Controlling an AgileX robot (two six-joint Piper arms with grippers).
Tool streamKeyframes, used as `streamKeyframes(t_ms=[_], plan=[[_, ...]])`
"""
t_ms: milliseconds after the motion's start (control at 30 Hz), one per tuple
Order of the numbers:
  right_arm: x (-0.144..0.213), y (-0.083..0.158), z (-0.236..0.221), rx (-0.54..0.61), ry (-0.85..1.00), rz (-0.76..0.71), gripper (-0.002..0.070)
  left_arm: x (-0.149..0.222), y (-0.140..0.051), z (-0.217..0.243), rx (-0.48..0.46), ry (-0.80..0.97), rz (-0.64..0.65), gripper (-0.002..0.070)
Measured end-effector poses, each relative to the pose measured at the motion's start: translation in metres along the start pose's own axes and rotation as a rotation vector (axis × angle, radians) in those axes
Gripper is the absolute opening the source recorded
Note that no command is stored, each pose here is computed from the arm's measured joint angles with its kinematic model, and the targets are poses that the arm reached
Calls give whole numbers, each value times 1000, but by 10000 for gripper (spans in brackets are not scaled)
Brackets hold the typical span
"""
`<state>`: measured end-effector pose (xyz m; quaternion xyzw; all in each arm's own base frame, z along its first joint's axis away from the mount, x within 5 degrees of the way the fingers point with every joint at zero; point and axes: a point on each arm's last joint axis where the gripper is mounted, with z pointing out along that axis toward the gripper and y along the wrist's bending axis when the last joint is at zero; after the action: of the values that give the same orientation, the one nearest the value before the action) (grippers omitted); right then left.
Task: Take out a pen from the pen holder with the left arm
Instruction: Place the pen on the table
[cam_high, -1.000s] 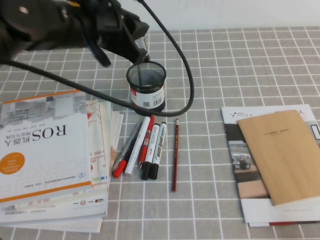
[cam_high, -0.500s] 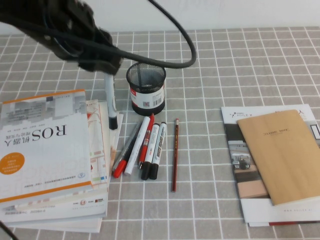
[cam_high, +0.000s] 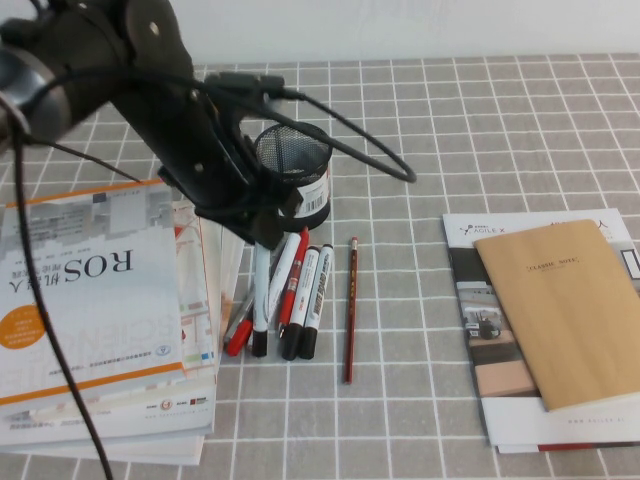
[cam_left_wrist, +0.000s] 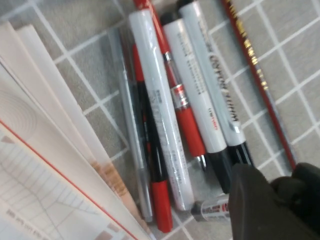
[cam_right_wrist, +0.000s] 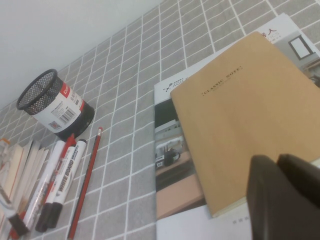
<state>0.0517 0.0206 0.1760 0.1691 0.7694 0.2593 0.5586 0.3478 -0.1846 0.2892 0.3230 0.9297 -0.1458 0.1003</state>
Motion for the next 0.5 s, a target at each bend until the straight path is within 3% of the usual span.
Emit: streamKeyframes(t_ms=[500], plan=[[0, 0, 0, 0, 0, 0, -13, -12, 15, 47, 7, 7, -43, 116]])
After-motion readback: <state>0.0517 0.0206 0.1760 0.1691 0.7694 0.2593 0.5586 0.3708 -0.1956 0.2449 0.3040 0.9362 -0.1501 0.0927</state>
